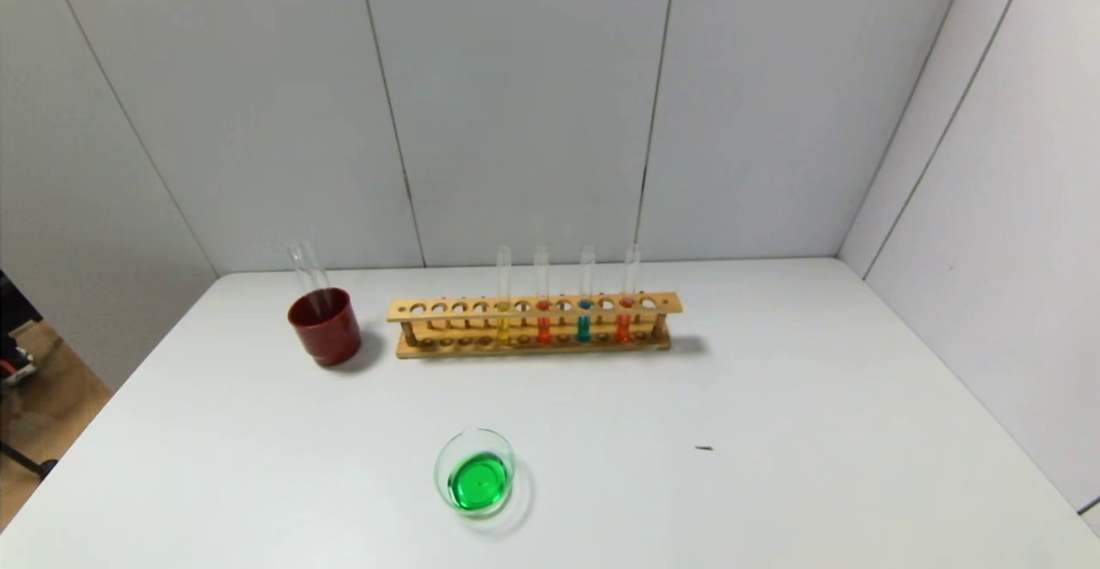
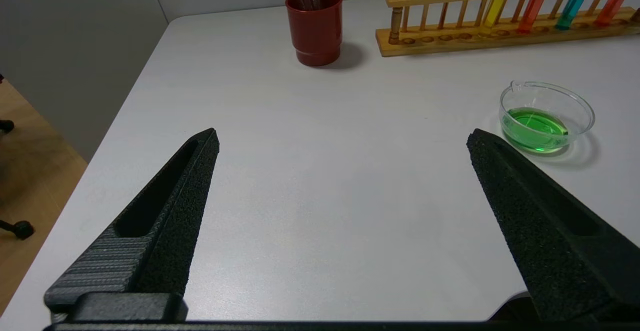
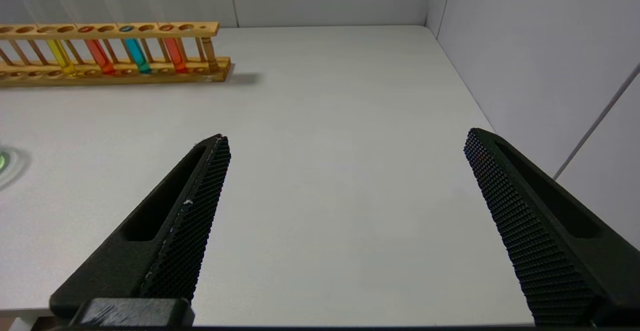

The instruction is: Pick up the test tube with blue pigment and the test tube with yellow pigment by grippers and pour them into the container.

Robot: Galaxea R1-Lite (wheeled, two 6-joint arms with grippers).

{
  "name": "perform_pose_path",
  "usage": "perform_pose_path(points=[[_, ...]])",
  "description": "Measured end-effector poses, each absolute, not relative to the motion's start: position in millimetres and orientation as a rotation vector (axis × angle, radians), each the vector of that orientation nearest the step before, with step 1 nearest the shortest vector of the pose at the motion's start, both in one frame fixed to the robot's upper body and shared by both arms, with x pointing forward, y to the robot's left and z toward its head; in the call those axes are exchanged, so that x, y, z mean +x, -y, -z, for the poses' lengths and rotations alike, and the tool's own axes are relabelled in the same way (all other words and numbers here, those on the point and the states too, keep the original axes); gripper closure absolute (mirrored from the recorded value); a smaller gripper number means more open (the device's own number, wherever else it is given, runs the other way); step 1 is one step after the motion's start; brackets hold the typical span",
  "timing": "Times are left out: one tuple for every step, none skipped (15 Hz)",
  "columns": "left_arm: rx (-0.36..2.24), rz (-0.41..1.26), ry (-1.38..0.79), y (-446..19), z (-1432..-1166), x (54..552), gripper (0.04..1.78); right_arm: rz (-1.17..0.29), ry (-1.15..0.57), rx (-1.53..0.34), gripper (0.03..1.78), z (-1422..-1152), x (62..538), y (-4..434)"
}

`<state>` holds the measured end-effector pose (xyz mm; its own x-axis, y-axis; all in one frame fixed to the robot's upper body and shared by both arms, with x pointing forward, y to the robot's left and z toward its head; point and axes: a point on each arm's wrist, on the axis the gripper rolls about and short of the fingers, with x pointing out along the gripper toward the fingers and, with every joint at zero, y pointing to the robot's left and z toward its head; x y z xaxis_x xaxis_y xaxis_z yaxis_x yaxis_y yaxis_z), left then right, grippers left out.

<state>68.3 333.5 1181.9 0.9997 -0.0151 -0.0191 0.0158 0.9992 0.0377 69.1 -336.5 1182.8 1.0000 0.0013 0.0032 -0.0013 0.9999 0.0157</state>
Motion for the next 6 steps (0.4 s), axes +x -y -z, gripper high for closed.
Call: perform_pose_path(points=[[0.037,0.015,-0.019,-333.5,-1181.9,68.3,0.07,0.000,0.003,0.019,0.10,-1182.8,69.1,336.5],[0.037,0.016,-0.019,-333.4,-1181.9,68.3,0.07,-0.001,0.002,0.018,0.10,-1182.7,69.1,336.5],[0.038,0.015,-0.019,-333.4,-1181.8,68.3,0.07,-0.001,0.002,0.016,0.10,-1182.7,69.1,336.5],[0.038,0.015,-0.019,-333.4,-1181.8,68.3,0.07,-0.001,0.002,0.018,0.10,-1182.7,69.1,336.5],[0.038,0.015,-0.019,-333.4,-1181.8,68.3,0.07,-0.001,0.002,0.019,0.10,-1182.7,69.1,336.5],[0.038,0.015,-0.019,-333.4,-1181.8,68.3,0.07,-0.001,0.002,0.019,0.10,-1182.7,69.1,336.5]])
